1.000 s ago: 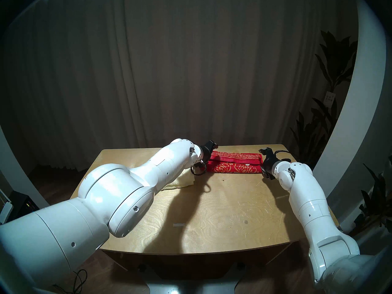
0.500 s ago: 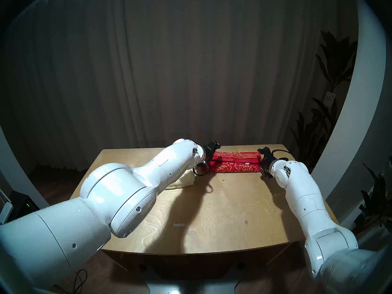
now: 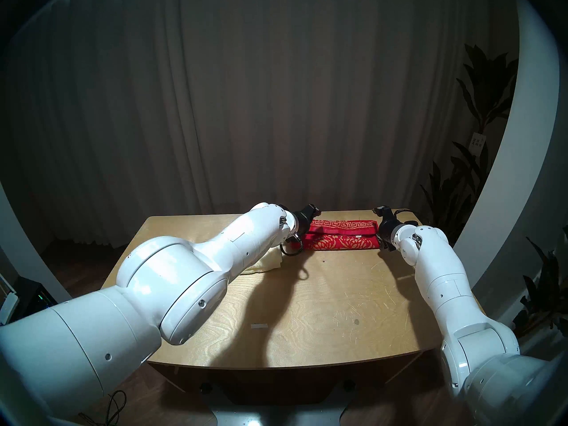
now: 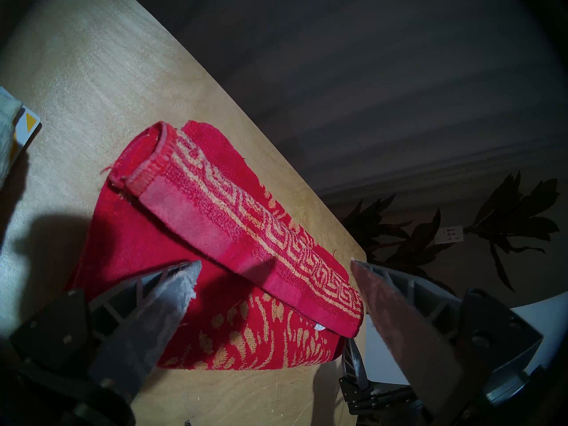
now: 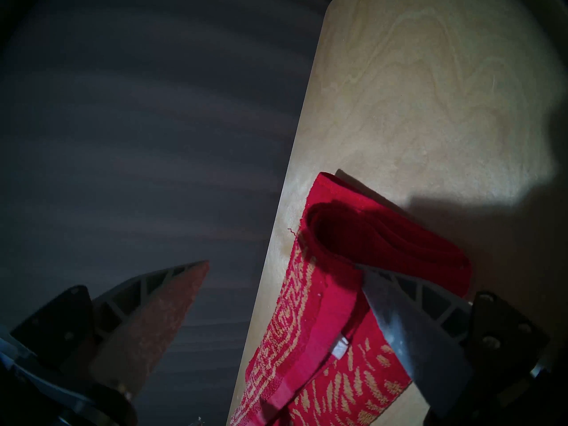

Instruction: Fold each towel twice and stack them on table

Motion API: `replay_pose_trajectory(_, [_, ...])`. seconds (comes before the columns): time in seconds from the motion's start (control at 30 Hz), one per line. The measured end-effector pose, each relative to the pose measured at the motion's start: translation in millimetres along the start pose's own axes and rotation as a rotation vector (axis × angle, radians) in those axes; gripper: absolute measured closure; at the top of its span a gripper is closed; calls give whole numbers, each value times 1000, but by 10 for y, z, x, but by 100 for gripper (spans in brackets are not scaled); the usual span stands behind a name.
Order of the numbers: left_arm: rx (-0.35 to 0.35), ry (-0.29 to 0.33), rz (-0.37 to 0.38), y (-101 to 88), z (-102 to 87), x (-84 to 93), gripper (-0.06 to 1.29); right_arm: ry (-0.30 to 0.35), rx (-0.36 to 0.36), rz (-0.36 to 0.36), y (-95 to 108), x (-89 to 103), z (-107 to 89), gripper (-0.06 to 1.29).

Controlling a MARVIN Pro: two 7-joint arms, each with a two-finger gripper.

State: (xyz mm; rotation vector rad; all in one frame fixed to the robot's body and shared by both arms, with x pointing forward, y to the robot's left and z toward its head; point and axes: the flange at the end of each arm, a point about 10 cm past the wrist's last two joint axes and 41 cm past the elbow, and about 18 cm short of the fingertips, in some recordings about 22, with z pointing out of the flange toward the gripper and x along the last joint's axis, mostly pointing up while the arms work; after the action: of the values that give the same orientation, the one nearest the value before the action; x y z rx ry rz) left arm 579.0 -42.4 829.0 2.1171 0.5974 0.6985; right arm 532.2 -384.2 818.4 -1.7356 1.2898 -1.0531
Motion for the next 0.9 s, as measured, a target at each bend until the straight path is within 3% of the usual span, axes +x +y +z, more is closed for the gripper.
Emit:
replay_pose_trajectory(0.33, [-25, -8, 3, -110, -41, 103, 2, -14, -44, -7, 98, -126, 133, 0])
replay_pose_trajectory(0.9, [-43, -13, 14, -220, -89, 212, 2, -5, -52, 11, 54, -148, 273, 1])
